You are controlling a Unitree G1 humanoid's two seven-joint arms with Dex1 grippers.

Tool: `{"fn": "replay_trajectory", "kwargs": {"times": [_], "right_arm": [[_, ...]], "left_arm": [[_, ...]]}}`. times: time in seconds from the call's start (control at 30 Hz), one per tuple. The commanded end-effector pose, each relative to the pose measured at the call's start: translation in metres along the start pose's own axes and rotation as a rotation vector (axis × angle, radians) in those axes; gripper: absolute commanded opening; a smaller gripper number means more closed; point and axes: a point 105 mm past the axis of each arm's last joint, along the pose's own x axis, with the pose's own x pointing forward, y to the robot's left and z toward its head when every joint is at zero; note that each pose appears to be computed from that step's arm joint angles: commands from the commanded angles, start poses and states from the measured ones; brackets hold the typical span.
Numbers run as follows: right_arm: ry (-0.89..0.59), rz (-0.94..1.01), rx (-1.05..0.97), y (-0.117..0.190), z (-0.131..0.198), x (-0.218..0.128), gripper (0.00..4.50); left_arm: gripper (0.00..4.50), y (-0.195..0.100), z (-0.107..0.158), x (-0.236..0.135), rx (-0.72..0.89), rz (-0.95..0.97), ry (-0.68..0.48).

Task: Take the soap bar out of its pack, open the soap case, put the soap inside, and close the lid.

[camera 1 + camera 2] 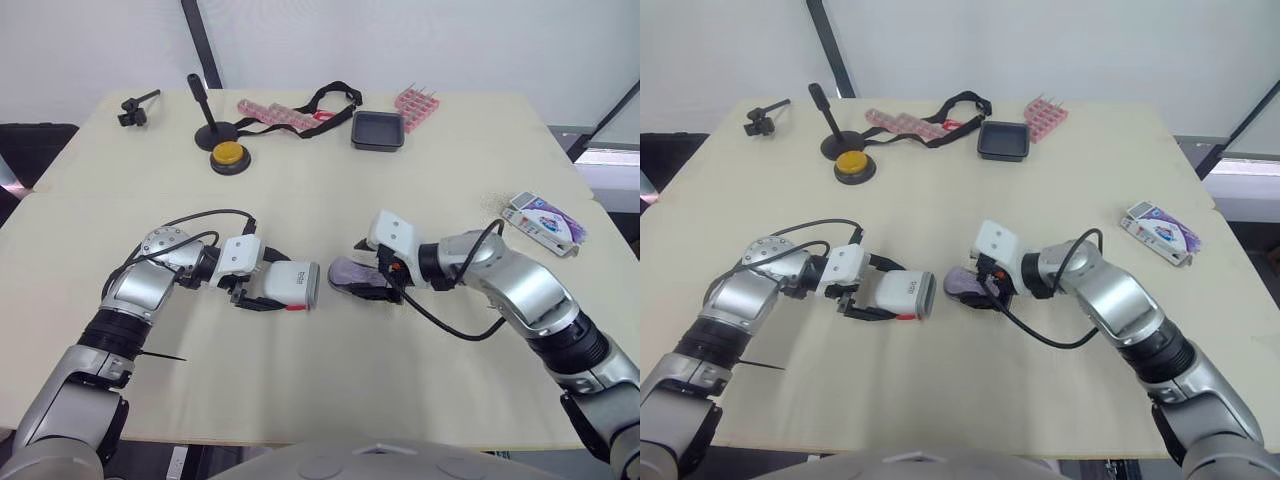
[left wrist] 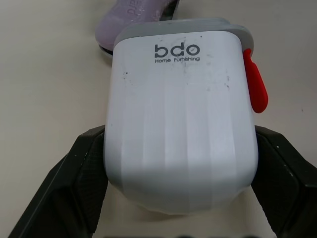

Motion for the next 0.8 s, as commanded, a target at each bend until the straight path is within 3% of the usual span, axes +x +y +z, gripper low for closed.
{"fn": "replay_trajectory", "kwargs": {"times": [0.03,0.8], "right_arm": [[0.014,-0.026,-0.032,-0.005,0.004,0.000,4.50],[0.135,-0.027,-0.011,-0.003,-0.017,0.015,4.50]], "left_arm": [[3.46,0.003,0.008,-0.008,0.027,0.027,-0.020],[3.46,0.006,0.003,-0.012,0.011,0.053,0.004]]}}
